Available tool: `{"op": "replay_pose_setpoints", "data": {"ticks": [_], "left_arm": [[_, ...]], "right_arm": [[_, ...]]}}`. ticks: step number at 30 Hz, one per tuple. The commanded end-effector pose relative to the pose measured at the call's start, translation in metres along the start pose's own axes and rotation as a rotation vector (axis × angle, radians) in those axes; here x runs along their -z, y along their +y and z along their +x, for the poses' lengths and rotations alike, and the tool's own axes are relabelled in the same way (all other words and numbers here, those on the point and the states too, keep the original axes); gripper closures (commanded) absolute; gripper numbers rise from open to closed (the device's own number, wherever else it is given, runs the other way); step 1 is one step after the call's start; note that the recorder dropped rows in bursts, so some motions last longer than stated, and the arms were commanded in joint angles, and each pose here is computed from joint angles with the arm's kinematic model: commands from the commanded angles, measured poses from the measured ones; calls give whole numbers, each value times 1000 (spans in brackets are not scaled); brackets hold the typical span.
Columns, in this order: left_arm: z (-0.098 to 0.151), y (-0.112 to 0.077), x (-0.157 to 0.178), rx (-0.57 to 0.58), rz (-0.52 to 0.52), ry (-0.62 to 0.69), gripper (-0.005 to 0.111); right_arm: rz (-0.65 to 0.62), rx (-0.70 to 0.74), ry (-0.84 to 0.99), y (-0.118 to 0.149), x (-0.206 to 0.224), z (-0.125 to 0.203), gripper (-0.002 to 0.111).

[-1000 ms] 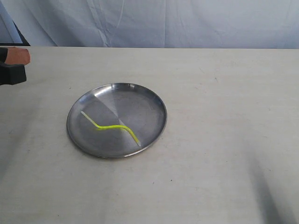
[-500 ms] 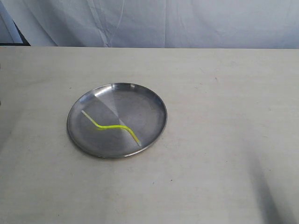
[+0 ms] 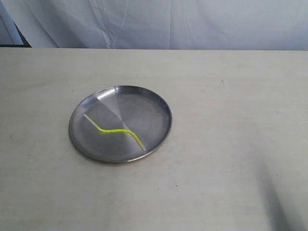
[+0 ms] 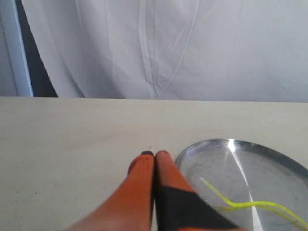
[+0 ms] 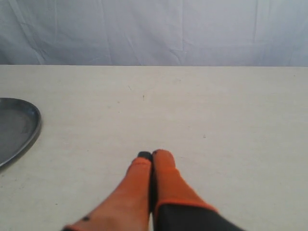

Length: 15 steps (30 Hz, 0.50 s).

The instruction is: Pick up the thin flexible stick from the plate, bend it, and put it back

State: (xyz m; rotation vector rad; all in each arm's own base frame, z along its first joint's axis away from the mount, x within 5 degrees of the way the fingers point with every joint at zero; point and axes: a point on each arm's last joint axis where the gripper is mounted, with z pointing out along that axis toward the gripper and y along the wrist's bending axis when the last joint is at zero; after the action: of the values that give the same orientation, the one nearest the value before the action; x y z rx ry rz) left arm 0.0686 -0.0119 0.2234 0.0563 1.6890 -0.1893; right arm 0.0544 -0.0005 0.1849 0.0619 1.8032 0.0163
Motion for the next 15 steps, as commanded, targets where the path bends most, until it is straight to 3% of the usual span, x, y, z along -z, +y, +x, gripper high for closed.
{"op": "replay_pose_setpoints", "data": {"ticks": [1,8,15], "left_arm": [[16,3,6,3,-44,10,107],[30,8,11,-26,-114,-7,107],[32,9,11,-65,-120,24,107]], "right_arm": [[6,4,-14,0,0,0,109],[6,4,-14,0,0,0,109],[6,4,-14,0,0,0,109]]}}
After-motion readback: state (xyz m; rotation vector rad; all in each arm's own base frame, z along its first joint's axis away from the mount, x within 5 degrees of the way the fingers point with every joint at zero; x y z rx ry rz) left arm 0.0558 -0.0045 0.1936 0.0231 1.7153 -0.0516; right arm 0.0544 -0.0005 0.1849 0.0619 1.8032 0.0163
